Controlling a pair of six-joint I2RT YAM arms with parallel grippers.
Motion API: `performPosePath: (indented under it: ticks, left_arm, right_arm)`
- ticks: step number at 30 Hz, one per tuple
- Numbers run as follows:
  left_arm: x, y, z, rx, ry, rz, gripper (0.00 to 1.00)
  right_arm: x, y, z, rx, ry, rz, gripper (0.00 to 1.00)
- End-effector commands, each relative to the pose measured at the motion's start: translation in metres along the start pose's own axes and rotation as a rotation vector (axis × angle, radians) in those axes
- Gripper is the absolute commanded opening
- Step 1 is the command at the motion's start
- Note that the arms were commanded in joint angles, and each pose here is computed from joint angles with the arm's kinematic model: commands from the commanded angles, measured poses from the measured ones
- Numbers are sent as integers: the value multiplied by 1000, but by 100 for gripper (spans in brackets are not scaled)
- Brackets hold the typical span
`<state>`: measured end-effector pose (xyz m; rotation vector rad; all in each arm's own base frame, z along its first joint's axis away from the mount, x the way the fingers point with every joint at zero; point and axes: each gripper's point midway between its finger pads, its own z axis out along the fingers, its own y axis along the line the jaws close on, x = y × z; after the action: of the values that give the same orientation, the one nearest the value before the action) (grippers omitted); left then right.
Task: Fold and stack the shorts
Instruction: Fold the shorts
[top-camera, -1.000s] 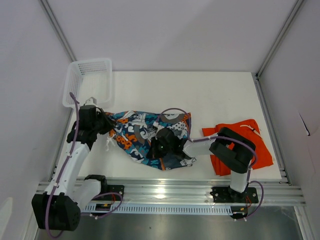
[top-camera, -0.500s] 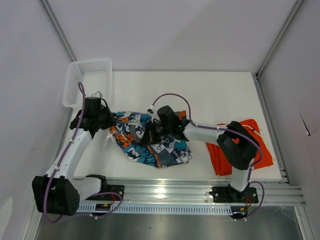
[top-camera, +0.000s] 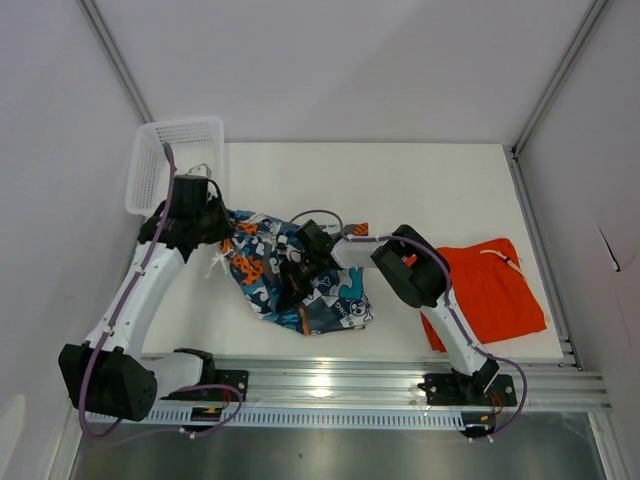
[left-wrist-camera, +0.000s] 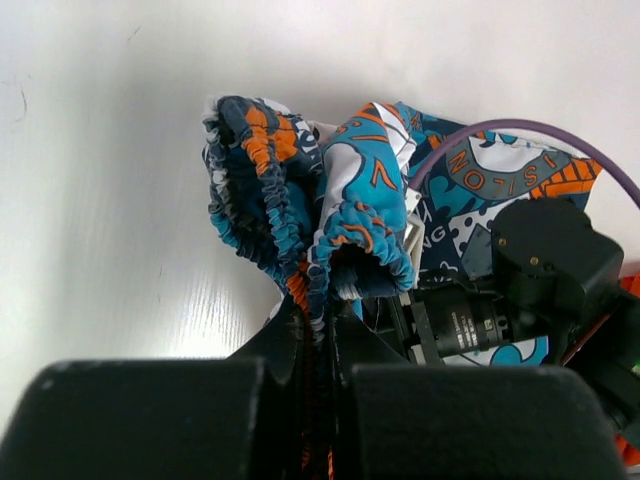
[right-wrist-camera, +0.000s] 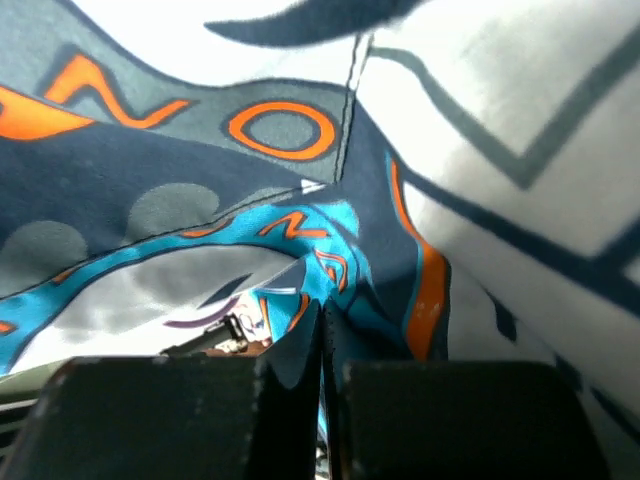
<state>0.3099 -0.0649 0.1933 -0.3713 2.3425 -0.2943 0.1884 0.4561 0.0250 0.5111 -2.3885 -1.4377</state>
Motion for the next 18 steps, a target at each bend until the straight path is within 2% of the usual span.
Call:
performPosePath:
  ticks: [1,8,14,18]
  left_arm:
    - [-9,-12,-4,-4,-14,85,4]
    - [3,-39,3,-28,14,177,5]
    - [10,-56,-1,-39,-2,232,6]
    - [13,-72,-7,-39,-9,272,6]
  right_arm:
    - [-1,1,-9,-34,45,51,0]
    - [-10,-4,3,-99,19,164,0]
    - [-27,25,4,-277,-112,250,0]
    - [-31,24,16,-245,-131,275,0]
